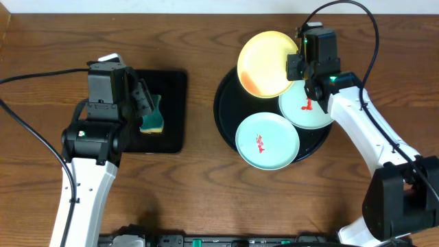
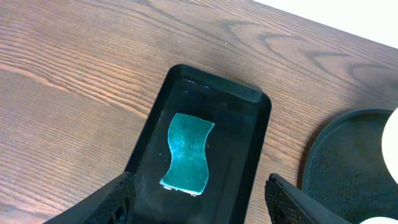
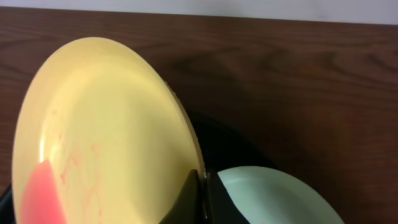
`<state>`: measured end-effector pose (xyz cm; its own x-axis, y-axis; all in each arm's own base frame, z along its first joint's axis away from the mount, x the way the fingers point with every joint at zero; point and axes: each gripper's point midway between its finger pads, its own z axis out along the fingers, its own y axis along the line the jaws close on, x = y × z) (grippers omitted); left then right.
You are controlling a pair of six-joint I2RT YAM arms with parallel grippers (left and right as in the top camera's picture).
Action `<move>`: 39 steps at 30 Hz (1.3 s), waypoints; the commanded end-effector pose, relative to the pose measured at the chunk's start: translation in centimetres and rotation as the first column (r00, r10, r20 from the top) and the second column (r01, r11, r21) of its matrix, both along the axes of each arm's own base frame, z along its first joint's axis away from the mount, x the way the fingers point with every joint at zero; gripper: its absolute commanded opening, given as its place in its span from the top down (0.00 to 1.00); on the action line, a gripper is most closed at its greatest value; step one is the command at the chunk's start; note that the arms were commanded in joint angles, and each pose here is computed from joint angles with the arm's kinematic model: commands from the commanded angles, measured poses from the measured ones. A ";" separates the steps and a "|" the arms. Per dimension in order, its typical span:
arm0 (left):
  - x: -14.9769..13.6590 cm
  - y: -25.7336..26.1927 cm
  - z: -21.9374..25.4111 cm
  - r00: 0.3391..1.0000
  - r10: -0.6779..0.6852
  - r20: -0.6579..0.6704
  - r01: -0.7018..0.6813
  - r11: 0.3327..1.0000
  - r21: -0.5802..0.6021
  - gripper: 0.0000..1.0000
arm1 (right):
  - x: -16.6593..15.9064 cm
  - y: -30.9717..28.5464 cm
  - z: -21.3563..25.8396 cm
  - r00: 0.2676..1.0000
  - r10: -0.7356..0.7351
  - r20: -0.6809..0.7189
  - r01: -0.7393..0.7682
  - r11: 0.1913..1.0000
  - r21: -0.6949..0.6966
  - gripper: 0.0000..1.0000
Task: Clean dirty plates on tray and stack at the side
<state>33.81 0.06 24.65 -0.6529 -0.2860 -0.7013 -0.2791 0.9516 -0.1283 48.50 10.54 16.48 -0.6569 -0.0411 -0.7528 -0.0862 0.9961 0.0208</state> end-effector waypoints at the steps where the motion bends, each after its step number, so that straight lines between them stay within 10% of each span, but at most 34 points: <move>1: -0.2 0.2 0.8 1.000 -0.011 0.029 0.011 1.000 0.014 0.33 | -0.3 3.6 1.7 0.996 0.079 0.037 -0.082 0.994 0.074 0.99; 21: -7.0 4.2 11.3 0.912 0.121 0.392 -0.128 0.992 -0.007 0.29 | -3.7 20.7 5.6 0.903 0.315 0.293 -0.360 0.926 0.114 0.99; 39: -7.8 3.4 10.9 0.923 0.092 0.374 -0.087 0.996 -0.032 0.28 | -3.6 27.8 -0.6 0.894 0.248 0.374 -0.322 0.934 0.152 0.99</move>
